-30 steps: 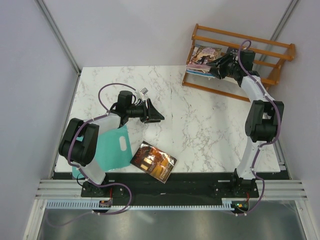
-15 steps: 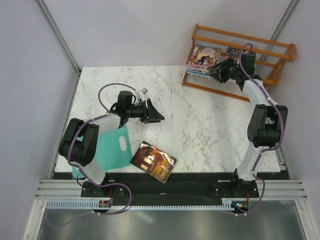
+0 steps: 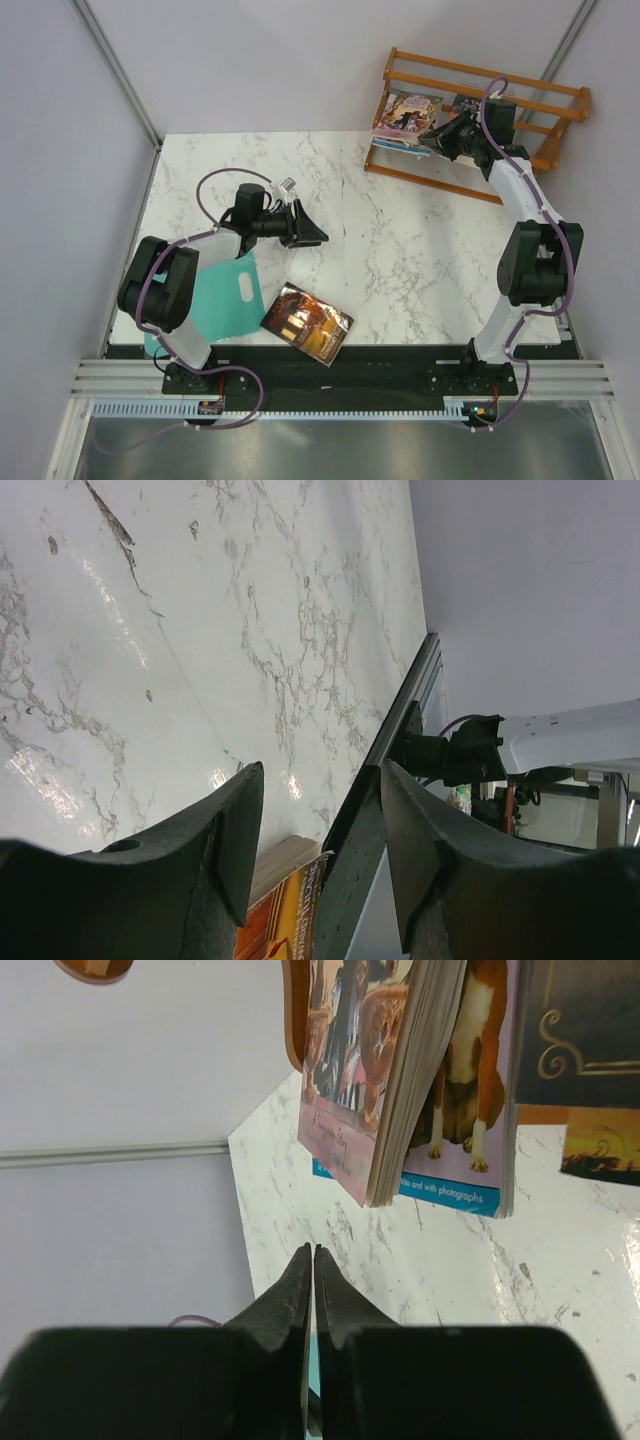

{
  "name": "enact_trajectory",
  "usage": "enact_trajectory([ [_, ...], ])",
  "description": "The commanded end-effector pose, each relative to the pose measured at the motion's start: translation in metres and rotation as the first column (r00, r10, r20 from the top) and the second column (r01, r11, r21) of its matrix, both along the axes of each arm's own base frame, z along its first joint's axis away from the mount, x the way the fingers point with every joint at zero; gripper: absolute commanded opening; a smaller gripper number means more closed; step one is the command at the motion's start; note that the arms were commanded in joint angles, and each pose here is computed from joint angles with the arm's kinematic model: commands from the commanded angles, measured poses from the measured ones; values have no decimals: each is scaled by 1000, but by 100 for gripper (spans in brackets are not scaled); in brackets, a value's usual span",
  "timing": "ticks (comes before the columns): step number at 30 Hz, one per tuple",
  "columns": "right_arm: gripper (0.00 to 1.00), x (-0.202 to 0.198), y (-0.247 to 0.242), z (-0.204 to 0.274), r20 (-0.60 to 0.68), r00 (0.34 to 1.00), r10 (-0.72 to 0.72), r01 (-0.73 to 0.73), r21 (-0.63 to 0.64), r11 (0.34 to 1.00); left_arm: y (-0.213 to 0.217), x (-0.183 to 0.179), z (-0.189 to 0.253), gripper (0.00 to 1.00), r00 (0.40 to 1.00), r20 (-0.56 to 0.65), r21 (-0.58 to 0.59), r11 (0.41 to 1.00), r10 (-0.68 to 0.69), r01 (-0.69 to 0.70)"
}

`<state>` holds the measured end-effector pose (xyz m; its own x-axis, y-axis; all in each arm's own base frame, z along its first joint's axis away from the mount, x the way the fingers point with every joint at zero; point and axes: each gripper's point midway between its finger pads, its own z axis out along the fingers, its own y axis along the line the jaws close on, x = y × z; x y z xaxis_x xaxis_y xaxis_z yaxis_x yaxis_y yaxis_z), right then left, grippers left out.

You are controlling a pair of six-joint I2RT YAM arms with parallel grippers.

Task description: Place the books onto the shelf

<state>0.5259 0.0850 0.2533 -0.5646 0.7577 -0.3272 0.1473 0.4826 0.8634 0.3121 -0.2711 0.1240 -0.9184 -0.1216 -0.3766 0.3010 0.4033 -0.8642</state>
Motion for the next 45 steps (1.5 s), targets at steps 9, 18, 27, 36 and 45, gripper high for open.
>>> enact_trajectory([
  [9, 0, 13, 61, -8, -11, 992, 123, -123, -199, 972, 1, 3, 4, 57, 999, 41, -19, 1000, 5, -4],
  [18, 0, 16, 41, -39, -83, 996, 42, -69, -360, 930, 1, 3, 1, 57, 999, 34, -17, 1000, 5, -4],
  [27, 0, 28, 35, -43, -89, 996, -3, -30, -365, 930, 0, 2, 3, 57, 999, 42, -23, 1000, -2, 3],
  [36, 0, 32, 14, -45, -93, 994, -56, 17, -379, 925, 0, 2, 1, 57, 999, 37, -21, 1000, -2, 3],
  [45, 0, 29, -4, -40, -88, 992, -94, 53, -382, 923, 0, 2, 2, 57, 999, 36, -23, 1000, -1, 1],
])
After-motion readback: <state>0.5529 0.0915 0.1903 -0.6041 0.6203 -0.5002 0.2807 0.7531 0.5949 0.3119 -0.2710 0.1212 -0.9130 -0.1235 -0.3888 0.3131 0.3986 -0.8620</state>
